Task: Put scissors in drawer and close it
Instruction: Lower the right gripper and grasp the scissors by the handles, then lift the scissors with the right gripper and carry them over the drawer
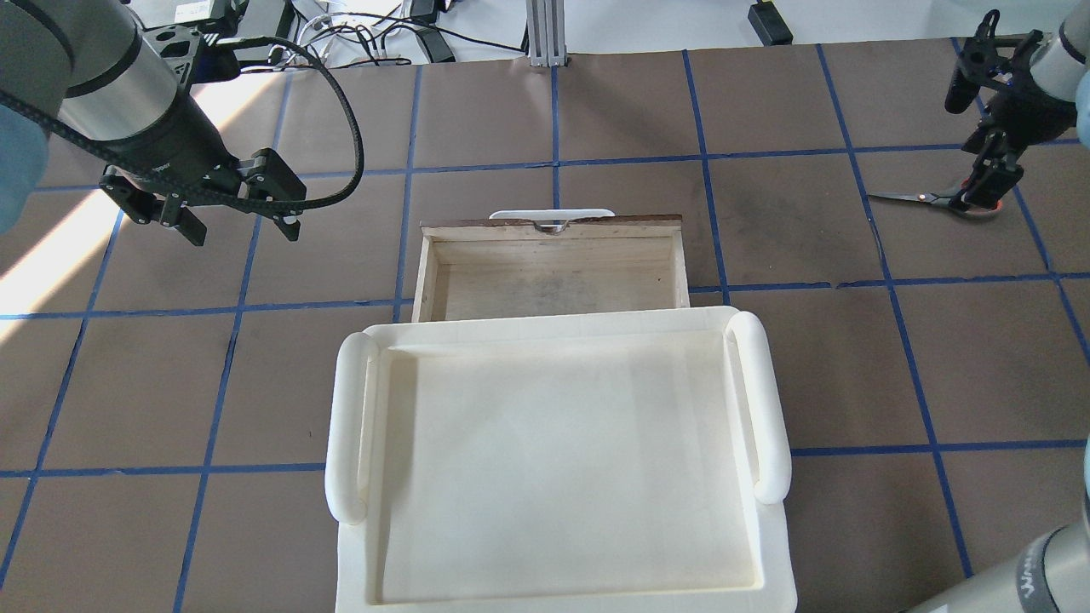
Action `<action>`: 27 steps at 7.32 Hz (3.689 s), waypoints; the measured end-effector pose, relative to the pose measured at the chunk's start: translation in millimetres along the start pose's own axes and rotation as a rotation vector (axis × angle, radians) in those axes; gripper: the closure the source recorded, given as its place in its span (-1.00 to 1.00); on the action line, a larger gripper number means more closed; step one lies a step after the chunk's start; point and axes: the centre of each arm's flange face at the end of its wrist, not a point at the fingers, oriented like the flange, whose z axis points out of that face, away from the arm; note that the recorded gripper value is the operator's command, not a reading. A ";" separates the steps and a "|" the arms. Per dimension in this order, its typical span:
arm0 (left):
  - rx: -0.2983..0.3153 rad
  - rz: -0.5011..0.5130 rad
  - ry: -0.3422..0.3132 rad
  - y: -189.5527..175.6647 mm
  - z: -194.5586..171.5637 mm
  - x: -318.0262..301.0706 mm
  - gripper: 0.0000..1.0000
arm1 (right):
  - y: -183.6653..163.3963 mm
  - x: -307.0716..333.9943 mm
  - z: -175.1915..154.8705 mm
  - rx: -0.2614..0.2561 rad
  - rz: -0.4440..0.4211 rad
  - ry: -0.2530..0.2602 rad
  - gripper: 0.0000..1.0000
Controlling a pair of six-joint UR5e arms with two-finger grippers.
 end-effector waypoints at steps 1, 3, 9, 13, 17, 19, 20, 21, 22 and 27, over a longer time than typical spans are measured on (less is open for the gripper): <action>0.000 0.000 0.000 0.0 0.0 0.0 -1.00 | 10.7 18.1 31.9 0.009 -0.100 0.029 -0.92; 0.000 0.000 0.000 0.0 0.0 0.0 -1.00 | 25.1 48.4 79.7 0.015 -0.271 0.070 -0.82; -0.001 0.001 0.000 0.2 0.7 0.0 -1.00 | 35.7 75.1 130.7 0.023 -0.401 0.019 -0.42; -0.001 0.002 -0.002 0.2 0.7 -0.2 -1.00 | 36.2 74.4 134.9 0.021 -0.399 0.013 -0.19; -0.001 0.001 -0.003 0.2 0.6 -0.3 -1.00 | 38.7 74.9 135.7 -0.003 -0.399 0.007 0.84; -0.002 0.000 -0.003 0.2 0.7 -0.3 -1.00 | 40.8 74.9 134.3 -0.024 -0.394 0.003 1.00; -0.002 0.000 -0.003 0.2 0.7 -0.2 -1.00 | 41.3 75.9 130.7 -0.031 -0.391 0.009 1.00; -0.001 0.000 -0.003 0.2 0.7 -0.2 -1.00 | 41.1 77.4 123.5 -0.035 -0.391 0.020 1.00; -0.002 0.000 -0.002 0.2 0.7 -0.2 -1.00 | 37.8 77.5 107.6 -0.035 -0.394 0.037 1.00; -0.003 0.001 -0.004 -0.1 1.1 -0.4 -1.00 | -71.6 12.0 -54.7 0.004 -0.323 0.055 1.00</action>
